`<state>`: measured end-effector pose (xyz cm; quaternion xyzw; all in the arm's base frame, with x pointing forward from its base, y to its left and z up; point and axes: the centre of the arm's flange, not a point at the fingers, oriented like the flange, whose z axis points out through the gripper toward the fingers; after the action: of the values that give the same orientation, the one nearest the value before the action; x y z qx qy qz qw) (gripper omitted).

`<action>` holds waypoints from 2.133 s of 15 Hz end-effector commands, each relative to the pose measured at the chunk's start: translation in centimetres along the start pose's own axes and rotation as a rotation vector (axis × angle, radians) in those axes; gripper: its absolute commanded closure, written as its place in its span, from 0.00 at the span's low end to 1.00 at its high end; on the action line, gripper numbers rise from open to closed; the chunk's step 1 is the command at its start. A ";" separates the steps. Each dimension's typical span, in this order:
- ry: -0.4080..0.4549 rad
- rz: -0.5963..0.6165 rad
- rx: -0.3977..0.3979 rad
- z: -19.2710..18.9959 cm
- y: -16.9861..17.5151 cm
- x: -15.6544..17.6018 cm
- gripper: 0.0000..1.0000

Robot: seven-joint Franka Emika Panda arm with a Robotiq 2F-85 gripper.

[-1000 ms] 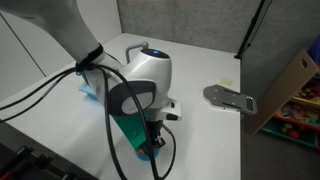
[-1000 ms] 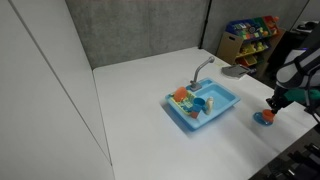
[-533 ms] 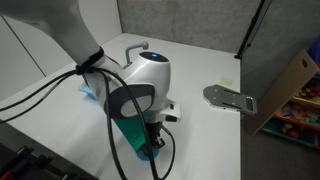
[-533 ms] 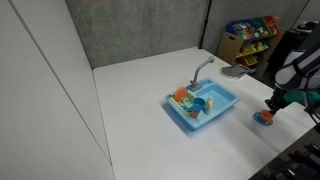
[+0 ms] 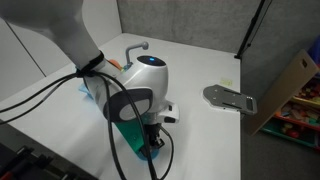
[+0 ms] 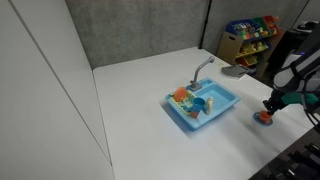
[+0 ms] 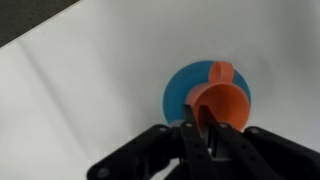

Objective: Put the orange mug on the blue plate

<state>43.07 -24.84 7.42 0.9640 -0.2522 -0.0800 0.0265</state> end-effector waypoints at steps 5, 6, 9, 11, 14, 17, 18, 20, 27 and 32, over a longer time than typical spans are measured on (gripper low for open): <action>0.037 -0.003 -0.004 -3.5 0.5 -1.1 0.25; 0.038 -0.001 -0.021 -4.1 0.1 -1.2 0.17; 0.036 -0.008 -0.069 -5.8 -1.2 -1.2 0.00; 0.027 -0.021 -0.098 -7.0 -2.8 -0.9 0.00; 0.010 -0.037 -0.135 -8.9 -5.6 -0.7 0.00; -0.017 -0.047 -0.161 -11.0 -8.2 -0.6 0.00; -0.025 -0.051 -0.167 -11.8 -8.9 -0.7 0.00; -0.045 -0.057 -0.175 -13.4 -9.9 -0.7 0.00; -0.074 -0.125 -0.130 -20.6 -11.2 -1.7 0.00; -0.008 -0.219 -0.075 -25.9 -11.0 -2.9 0.00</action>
<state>50.89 -13.52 28.83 0.9767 -0.1699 -0.1110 0.0701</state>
